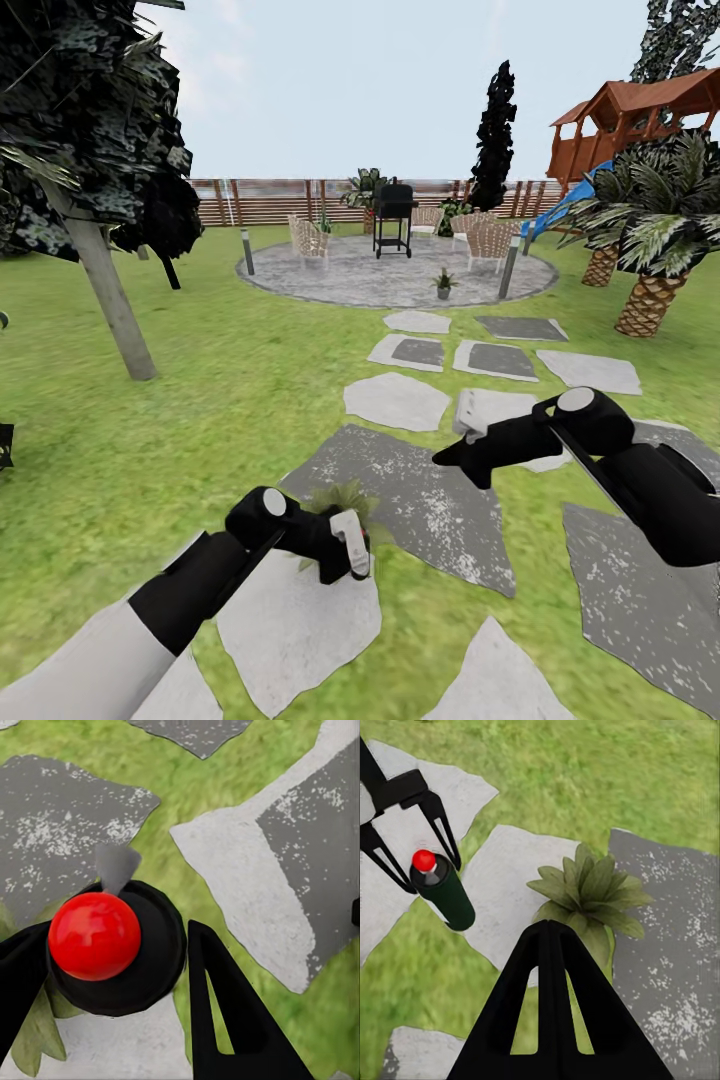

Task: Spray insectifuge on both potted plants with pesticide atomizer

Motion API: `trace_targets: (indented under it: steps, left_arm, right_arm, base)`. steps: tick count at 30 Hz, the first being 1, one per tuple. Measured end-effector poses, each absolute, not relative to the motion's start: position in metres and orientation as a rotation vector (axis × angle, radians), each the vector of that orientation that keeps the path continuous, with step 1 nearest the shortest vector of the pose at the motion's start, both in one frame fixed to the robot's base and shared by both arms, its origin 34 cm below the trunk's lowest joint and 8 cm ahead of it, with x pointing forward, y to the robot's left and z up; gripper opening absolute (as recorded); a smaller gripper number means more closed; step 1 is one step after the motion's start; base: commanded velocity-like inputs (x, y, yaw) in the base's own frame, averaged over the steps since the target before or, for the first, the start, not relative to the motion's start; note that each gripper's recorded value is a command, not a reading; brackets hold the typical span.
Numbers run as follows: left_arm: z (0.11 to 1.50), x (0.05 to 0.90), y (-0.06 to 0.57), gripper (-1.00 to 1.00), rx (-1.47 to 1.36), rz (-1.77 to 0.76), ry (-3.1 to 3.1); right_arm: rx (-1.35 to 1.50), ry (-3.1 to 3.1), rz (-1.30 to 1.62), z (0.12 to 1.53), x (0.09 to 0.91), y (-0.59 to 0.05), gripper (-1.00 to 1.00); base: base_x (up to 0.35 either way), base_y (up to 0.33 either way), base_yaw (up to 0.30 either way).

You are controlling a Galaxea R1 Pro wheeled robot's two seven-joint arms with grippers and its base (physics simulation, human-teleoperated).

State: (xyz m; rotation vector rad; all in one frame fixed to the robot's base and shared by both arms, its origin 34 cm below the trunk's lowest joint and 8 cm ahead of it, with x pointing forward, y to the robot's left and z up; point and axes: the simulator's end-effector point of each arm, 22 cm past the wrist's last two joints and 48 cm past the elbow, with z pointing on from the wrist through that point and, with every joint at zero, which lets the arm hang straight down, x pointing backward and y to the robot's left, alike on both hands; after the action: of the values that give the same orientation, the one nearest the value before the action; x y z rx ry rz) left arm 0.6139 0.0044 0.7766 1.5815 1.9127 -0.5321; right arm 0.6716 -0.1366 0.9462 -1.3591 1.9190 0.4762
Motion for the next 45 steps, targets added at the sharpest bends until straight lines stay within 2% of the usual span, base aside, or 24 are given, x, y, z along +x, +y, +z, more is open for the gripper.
trace_targets:
  steps: [45]
  left_arm:
    - [0.831,0.633,-0.045,-1.00,1.544,-0.549,1.860]
  right_arm:
    - [-1.362,1.930,0.501,0.943,0.668,-0.112,-1.00]
  base:
    - [0.000,0.000,0.000]
